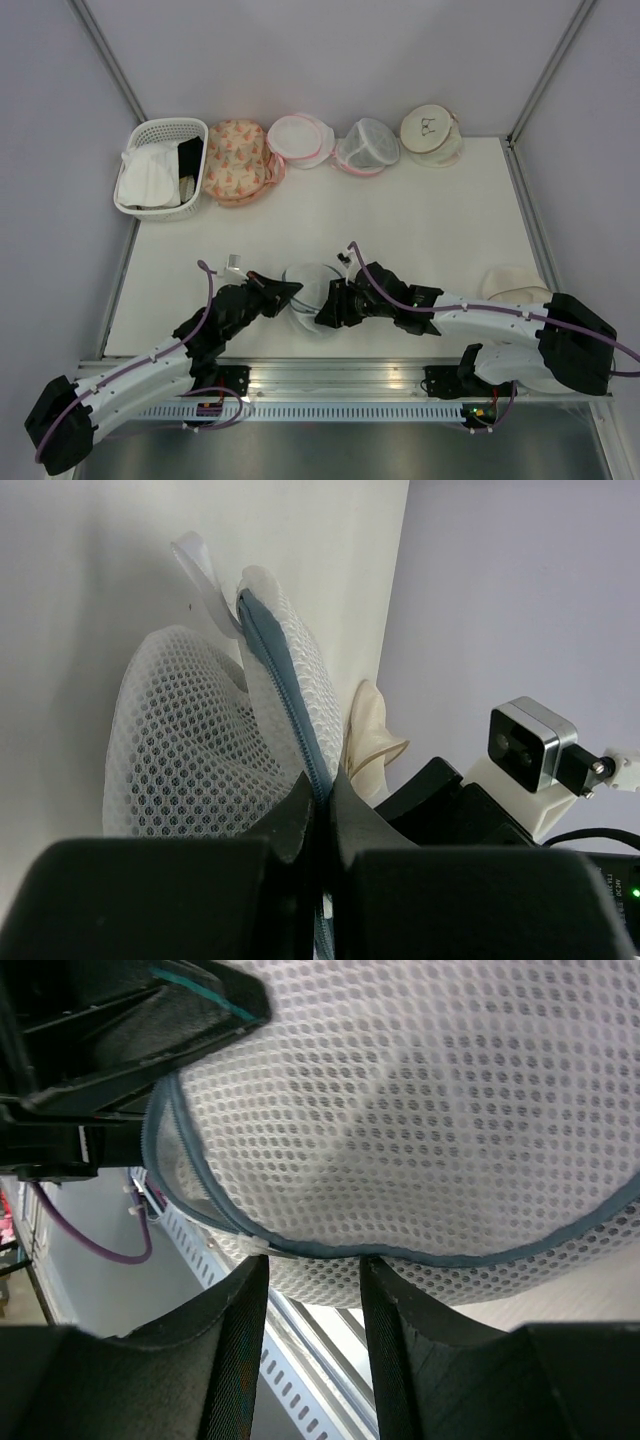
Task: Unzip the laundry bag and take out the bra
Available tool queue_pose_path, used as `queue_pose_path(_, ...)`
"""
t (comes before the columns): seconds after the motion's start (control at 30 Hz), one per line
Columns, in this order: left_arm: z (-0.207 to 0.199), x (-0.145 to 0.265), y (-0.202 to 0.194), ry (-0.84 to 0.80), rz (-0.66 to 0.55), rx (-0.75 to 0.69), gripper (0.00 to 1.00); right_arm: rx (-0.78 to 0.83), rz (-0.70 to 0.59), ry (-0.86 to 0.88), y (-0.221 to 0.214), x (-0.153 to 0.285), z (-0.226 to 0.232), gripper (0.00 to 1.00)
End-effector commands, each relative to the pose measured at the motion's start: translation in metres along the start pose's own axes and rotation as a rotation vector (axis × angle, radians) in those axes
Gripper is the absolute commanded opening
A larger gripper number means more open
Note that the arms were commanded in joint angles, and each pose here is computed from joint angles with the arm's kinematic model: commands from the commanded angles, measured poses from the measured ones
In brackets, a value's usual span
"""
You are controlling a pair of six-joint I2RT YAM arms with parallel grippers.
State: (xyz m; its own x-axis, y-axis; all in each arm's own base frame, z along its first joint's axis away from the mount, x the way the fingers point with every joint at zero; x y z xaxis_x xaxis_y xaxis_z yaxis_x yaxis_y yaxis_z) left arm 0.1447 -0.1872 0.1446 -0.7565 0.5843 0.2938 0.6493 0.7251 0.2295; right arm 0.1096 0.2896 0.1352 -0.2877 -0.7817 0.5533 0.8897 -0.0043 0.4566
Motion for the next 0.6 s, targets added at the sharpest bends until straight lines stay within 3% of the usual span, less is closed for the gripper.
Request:
queue_pose_path(0.0, -0.007, 0.0, -0.003, -0.053, 0.032, -0.016, 0.02, 0.021, -0.068, 0.191, 0.024, 0.002, 0.037, 0.47)
queue_pose_path(0.2, -0.007, 0.001, -0.004, -0.053, 0.036, -0.016, 0.02, 0.031, -0.061, 0.285, 0.03, -0.002, 0.055, 0.44)
queue_pose_path(0.37, -0.006, 0.002, -0.004, -0.052, 0.034, -0.016, 0.02, 0.025, -0.067, 0.289, 0.031, -0.003, 0.056, 0.35)
queue_pose_path(0.5, -0.004, 0.003, -0.004, -0.048, 0.033, -0.016, 0.02, 0.025, -0.075, 0.253, 0.032, -0.001, 0.053, 0.05)
queue_pose_path(0.57, -0.004, 0.003, -0.004, -0.05, 0.035, -0.016, 0.02, 0.032, -0.083, 0.23, 0.034, 0.0, 0.051, 0.0)
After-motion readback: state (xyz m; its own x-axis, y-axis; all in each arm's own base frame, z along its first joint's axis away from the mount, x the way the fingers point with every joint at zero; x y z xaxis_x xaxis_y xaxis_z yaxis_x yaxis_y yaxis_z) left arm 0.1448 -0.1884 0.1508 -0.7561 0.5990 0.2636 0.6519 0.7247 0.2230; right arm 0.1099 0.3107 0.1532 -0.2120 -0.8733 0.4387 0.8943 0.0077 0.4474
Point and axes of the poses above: each gripper's point midway between its finger pads, its own x axis back along the fingers, its own z axis along the line the jaws close on, y = z × x, the point moved 6 cm from there along x, back along the fingers, and after that the axes turned 5 degrees about -x, right-handed, at the moved point
